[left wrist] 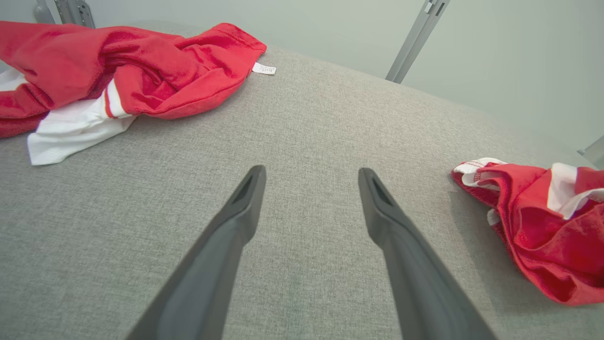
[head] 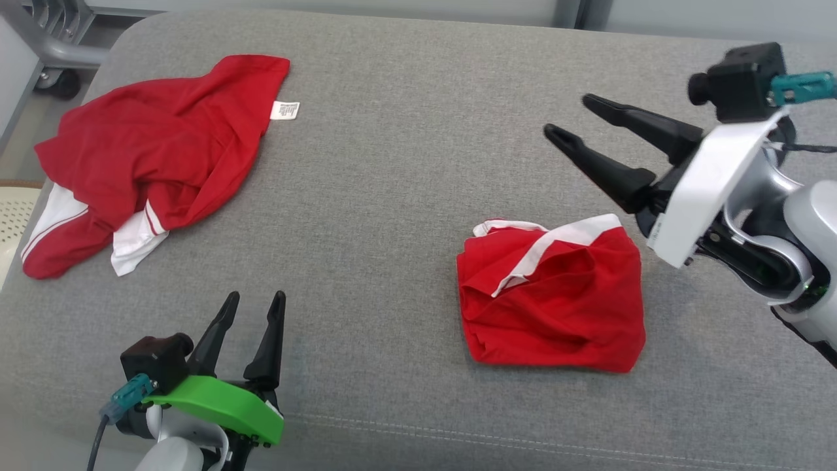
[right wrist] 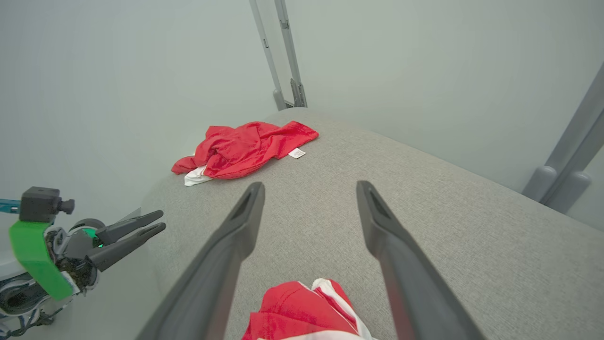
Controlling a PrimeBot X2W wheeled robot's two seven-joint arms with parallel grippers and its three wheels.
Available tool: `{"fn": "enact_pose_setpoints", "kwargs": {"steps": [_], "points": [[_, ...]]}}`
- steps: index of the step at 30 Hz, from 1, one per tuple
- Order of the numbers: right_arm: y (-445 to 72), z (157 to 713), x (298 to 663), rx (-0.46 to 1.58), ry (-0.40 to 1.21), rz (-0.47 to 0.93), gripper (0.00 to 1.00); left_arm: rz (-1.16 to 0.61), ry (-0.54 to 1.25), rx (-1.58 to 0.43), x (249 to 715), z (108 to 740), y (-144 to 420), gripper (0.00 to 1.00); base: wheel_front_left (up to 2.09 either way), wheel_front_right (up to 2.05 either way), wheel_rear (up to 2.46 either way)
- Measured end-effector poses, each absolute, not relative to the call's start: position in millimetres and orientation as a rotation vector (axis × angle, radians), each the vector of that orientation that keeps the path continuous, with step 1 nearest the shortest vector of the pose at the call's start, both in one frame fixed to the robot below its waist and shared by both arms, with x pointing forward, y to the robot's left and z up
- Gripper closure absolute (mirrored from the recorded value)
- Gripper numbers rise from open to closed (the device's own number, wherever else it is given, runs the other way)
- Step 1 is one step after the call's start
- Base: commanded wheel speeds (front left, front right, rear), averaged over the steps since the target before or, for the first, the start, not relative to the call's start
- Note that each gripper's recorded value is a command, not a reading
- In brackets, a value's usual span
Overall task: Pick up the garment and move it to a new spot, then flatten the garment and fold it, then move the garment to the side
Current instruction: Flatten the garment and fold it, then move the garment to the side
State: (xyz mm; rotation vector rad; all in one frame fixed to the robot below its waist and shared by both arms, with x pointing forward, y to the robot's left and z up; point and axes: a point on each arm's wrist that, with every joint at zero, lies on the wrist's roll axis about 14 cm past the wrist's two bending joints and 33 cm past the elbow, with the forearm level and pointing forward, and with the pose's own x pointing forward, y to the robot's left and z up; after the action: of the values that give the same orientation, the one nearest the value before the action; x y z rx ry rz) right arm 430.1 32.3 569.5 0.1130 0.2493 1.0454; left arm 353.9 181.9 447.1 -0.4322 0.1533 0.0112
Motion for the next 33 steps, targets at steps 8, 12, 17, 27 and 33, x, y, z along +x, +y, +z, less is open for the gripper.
{"fn": "enact_pose_setpoints", "kwargs": {"steps": [8, 12, 17, 27, 33], "points": [[-60.5, 502.0, 432.1, 0.274, 0.440, 0.709, 0.00, -0.049, 0.154, -0.440, 359.2, 448.5, 163.1, 0.00, 0.00, 0.00, 0.00], [-100.3, 478.7, 429.6, 0.329, 0.495, 0.573, 0.00, -0.086, 0.157, -0.438, 363.5, 449.2, 152.0, 0.00, 0.00, 0.00, 0.00], [-124.4, 445.6, 418.0, 0.362, 0.583, 0.499, 0.00, -0.106, 0.177, -0.439, 366.3, 443.2, 145.5, 0.00, 0.00, 0.00, 0.00], [-112.2, 425.2, 410.6, 0.474, 0.638, 0.533, 0.00, -0.111, 0.206, -0.441, 368.7, 433.7, 142.4, 0.00, 0.00, 0.00, 0.00], [-107.5, 405.6, 406.8, 0.511, 0.699, 0.531, 0.00, -0.115, 0.198, -0.431, 372.4, 435.4, 144.2, 0.00, 0.00, 0.00, 0.00]]}}
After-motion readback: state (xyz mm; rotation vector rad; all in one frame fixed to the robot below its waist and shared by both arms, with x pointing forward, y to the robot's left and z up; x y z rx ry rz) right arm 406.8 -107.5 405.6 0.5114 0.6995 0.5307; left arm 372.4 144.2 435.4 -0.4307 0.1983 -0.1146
